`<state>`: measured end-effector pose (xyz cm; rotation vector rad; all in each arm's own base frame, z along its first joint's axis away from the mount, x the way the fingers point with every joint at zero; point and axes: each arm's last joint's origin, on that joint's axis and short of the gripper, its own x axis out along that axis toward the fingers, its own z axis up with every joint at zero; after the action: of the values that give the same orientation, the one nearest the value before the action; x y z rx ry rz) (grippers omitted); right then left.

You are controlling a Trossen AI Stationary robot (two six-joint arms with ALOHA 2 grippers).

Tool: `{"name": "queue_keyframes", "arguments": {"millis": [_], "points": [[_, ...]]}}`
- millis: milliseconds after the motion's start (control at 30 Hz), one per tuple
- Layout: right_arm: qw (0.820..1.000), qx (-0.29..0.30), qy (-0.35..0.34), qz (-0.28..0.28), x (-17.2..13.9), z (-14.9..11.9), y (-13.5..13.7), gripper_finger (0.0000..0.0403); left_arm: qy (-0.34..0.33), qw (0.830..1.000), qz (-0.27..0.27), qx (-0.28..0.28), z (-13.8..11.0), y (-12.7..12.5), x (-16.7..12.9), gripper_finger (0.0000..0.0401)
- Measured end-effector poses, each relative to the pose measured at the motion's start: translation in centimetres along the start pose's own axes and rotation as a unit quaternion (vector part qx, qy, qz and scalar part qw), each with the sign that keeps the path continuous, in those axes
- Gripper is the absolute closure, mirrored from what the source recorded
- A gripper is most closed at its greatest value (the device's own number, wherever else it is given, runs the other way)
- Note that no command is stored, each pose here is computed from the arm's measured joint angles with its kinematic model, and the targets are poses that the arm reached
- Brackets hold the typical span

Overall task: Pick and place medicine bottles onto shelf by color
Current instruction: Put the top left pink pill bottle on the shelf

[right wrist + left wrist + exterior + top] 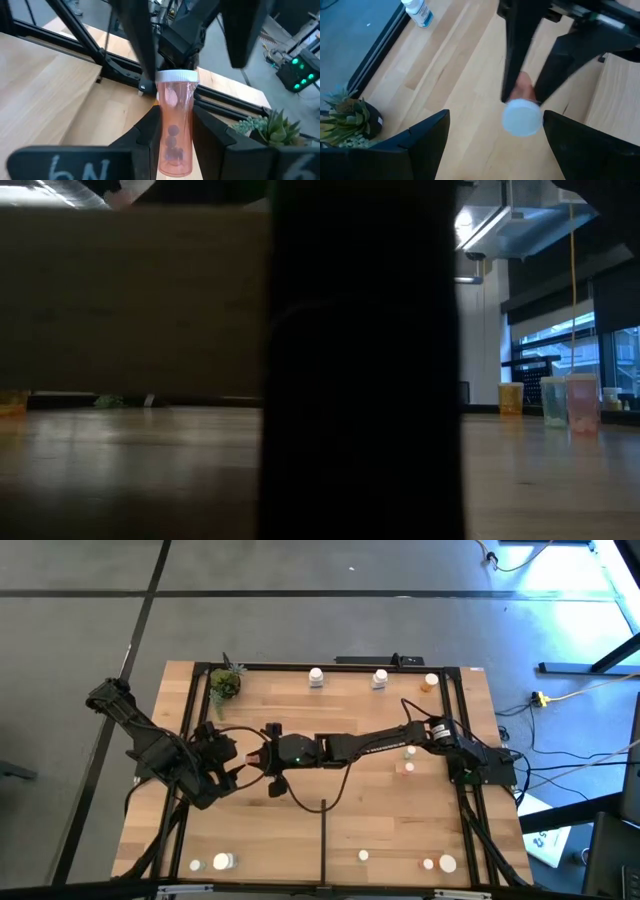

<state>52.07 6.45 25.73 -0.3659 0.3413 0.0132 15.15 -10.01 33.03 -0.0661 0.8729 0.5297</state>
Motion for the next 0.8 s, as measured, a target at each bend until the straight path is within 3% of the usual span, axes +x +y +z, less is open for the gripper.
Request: {"name": "queue_keyframes", "arguments": {"millis": [800], "points": [[1.000,-0.005,-0.013,0.001,-0.07,0.36,0.38,0.0308,0.019,1.000,-0.013,0.007,-0.04,-0.99,0.45,0.0090]]}}
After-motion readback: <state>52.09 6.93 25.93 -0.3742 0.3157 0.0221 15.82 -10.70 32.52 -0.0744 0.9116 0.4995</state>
